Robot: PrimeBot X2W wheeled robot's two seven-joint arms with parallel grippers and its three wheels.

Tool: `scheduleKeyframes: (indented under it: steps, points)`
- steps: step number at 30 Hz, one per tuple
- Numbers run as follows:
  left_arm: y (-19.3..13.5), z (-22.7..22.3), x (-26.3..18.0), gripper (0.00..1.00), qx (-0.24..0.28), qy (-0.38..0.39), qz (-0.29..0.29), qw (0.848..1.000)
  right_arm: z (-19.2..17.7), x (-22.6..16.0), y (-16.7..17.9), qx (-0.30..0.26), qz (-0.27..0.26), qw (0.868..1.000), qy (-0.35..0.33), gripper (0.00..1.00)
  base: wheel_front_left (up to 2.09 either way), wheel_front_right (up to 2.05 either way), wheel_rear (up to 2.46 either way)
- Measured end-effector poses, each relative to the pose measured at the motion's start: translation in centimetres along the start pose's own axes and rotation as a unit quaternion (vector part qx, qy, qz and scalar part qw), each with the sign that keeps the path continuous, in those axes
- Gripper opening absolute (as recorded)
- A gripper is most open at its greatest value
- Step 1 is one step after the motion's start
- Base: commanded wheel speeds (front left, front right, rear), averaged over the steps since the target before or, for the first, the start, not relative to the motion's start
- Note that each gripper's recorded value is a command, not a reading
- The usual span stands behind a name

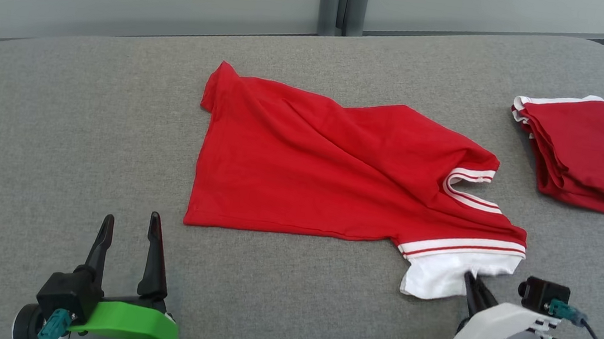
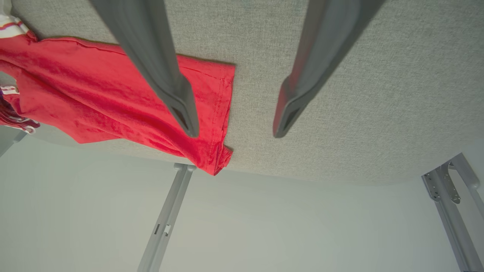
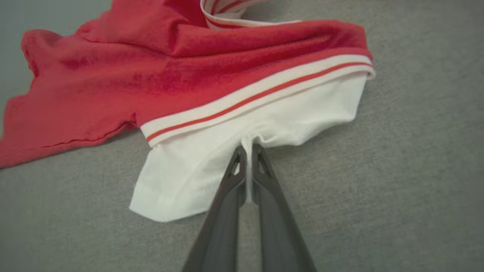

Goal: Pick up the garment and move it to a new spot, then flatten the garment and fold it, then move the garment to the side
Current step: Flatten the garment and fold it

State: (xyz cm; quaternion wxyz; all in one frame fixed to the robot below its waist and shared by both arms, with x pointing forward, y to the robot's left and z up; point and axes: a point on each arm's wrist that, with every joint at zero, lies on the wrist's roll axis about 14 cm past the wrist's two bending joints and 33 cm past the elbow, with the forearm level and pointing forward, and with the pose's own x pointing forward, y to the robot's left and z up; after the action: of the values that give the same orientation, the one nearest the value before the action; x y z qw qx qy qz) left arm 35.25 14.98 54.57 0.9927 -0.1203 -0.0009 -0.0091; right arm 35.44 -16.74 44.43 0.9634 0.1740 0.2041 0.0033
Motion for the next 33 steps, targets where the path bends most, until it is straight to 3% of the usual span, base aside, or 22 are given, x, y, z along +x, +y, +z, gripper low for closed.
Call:
scheduleKeyframes:
  steps: [7,11,19,33]
  points:
    - [-1.6,-0.3,0.1,1.00,-0.006,0.004,-0.025,1.000,7.6,-0.7,1.6,0.008,0.029,0.993,-0.118,0.00,0.00,0.00,0.00]
    - [-2.4,-0.5,0.1,1.00,-0.010,0.007,-0.037,0.999,9.3,-2.2,1.7,0.006,0.034,0.989,-0.141,0.00,0.00,0.00,0.00]
    - [-4.0,-1.5,0.0,1.00,-0.026,0.027,-0.061,0.997,9.5,-5.7,0.3,0.003,0.016,0.990,-0.140,0.00,0.00,0.00,0.00]
    - [-6.2,-8.3,-1.1,1.00,-0.082,0.175,-0.087,0.977,6.4,-8.1,-4.0,0.005,-0.050,0.994,-0.096,0.00,0.00,0.00,0.00]
